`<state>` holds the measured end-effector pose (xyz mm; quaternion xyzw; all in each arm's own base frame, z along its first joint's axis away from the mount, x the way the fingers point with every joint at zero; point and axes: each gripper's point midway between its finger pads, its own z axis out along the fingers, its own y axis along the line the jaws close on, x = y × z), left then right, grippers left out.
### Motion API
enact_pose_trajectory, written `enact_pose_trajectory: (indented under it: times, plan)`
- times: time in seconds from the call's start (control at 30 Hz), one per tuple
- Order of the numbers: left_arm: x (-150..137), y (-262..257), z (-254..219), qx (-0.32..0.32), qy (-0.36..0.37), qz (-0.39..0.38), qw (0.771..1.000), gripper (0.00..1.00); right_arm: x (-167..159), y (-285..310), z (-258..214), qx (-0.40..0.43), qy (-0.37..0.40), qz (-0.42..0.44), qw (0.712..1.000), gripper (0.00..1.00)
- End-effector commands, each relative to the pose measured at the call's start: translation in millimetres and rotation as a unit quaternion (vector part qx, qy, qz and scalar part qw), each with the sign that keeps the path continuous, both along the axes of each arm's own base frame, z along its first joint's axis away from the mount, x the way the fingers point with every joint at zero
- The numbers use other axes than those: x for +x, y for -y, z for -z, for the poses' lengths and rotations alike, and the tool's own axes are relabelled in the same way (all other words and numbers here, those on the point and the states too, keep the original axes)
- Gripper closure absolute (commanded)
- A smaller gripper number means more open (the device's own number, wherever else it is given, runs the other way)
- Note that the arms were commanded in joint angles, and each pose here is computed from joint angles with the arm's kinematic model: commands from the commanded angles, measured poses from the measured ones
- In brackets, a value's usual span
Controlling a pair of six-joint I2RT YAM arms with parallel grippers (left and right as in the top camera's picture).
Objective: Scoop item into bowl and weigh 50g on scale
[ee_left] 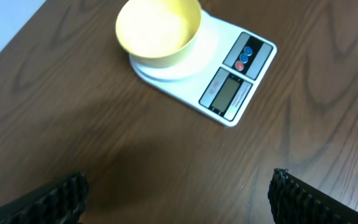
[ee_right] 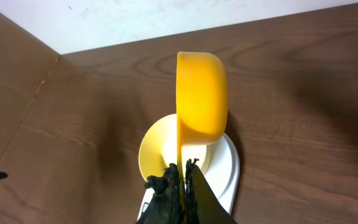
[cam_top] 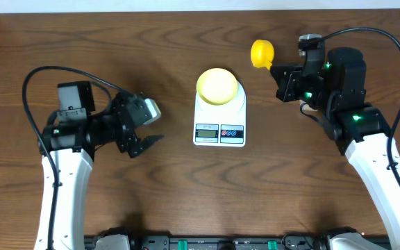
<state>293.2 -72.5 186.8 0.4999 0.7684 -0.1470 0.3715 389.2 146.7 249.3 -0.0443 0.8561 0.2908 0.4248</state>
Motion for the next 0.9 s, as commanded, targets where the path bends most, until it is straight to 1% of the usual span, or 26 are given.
enact_pose_trajectory:
  times: [0.0, 0.1, 0.23, 0.43, 0.5, 0.63, 0.87]
  plan:
    - [5.7, -1.8, 5.0, -0.017, -0.01, 0.006, 1.0, 0.06, 0.1, 1.8, -12.5, -0.004, 0.019, -0.002, 1.0, 0.99]
    - [6.8, -1.8, 10.0, -0.017, -0.017, 0.01, 1.0, 0.06, 0.1, 1.8, -12.5, -0.004, 0.019, -0.002, 1.0, 0.99]
    - [5.7, 4.3, 5.2, -0.029, 0.001, 0.036, 0.999, 0.06, 0.2, 1.9, -12.7, -0.004, 0.02, -0.002, 1.0, 0.99]
    - [10.6, -6.9, 8.9, -0.032, -0.001, 0.019, 0.999, 0.06, 0.2, 1.8, -12.7, -0.004, 0.02, -0.002, 1.0, 0.99]
    - [10.1, -4.3, 6.8, -0.046, 0.005, 0.029, 0.998, 0.06, 0.2, 1.9, -12.7, -0.004, 0.02, -0.002, 1.0, 0.99]
    - [10.2, -4.0, 7.1, -0.042, 0.015, 0.041, 0.998, 0.06, 0.1, 1.8, -12.6, -0.004, 0.02, -0.002, 1.0, 0.99]
    - [11.0, -4.7, 10.2, -0.044, 0.011, 0.042, 0.998, 0.06, 0.1, 1.7, -12.7, -0.004, 0.02, -0.002, 1.0, 0.99]
